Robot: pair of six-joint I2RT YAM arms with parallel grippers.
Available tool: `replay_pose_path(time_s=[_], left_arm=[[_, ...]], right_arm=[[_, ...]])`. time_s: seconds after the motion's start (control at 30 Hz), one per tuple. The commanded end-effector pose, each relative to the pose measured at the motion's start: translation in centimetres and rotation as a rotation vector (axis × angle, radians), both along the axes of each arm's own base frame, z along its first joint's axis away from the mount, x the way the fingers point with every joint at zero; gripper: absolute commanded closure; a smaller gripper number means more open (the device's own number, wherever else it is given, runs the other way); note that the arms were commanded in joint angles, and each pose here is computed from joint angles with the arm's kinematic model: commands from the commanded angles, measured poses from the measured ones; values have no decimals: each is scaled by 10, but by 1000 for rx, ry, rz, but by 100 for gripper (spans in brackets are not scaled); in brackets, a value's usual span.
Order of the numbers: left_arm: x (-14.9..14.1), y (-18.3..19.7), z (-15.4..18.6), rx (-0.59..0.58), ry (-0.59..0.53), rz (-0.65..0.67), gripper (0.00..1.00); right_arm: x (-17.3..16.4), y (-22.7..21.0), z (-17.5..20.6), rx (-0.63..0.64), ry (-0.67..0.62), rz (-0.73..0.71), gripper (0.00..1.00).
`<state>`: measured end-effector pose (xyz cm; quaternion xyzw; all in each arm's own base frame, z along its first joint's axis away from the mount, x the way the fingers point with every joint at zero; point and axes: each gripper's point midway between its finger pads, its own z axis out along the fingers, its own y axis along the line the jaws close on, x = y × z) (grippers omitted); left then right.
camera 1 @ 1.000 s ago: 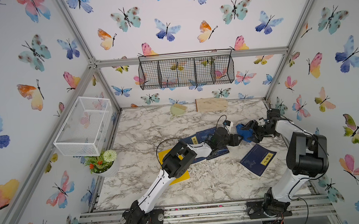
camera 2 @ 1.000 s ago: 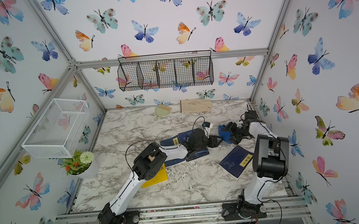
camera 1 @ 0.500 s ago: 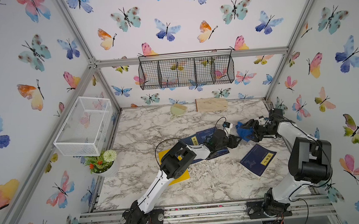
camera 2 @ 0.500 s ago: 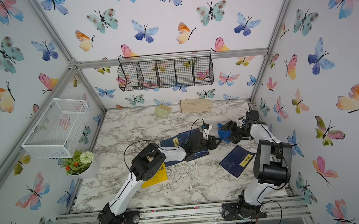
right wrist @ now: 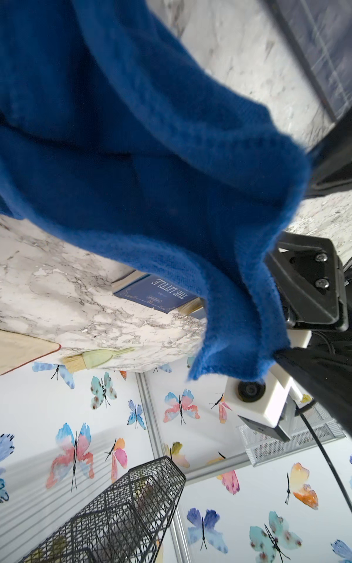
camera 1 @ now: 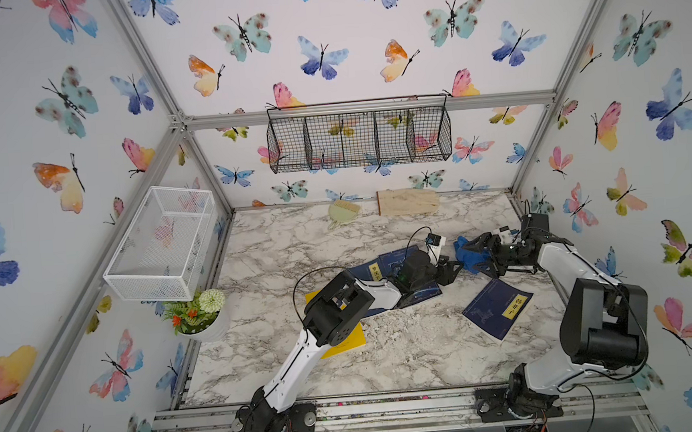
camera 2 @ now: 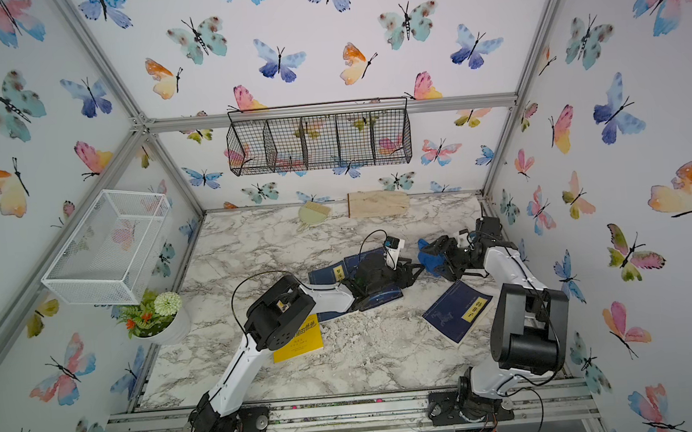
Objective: Wipe the cover of the book
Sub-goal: Place the cleaning item at the center of the board.
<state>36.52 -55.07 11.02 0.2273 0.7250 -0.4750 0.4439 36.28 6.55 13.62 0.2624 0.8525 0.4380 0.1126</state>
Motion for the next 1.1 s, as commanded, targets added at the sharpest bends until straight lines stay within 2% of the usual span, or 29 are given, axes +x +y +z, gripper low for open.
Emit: replay_pose_path(time_s=[0.0,0.13,0.2,0.27,0.33,0.37,0.53,0.63,0.73,0.83,0.87,0.93,0.97,1.07], left_arm=[[-4,-5,47,-99,-62,-22,40],[-3,-8,54,-140,-59,-30,40],[-1,-11,54,-148,-51,-29,47],[0,-17,52,-151,-39,-41,59],[1,-23,50,-149,-25,-55,88],[1,-24,48,-146,-21,-59,98],[-3,-15,44,-135,-24,-41,100],[-4,-8,33,-90,-13,-22,100],[-3,-4,8,-2,22,-4,100],[1,1,-16,125,61,24,100],[6,2,-23,190,79,47,93],[15,7,-34,343,113,94,49],[19,12,-37,435,125,121,2],[19,31,-25,624,82,190,2]], right_arm=[[-3,9,7,37,-12,20,22],[-6,16,5,48,-8,35,22],[-7,16,4,45,-4,37,22],[-7,17,4,47,-4,40,22],[-7,17,4,47,-7,42,22],[-7,17,4,45,-7,44,22],[0,13,2,16,-3,51,22],[21,-2,8,-70,-21,13,22],[51,-28,18,-199,-39,-50,22],[69,-67,23,-419,4,-137,22],[72,-79,26,-481,5,-176,22],[74,-94,33,-555,-14,-234,22],[74,-103,38,-597,-22,-260,22],[72,-121,47,-700,-7,-302,22]])
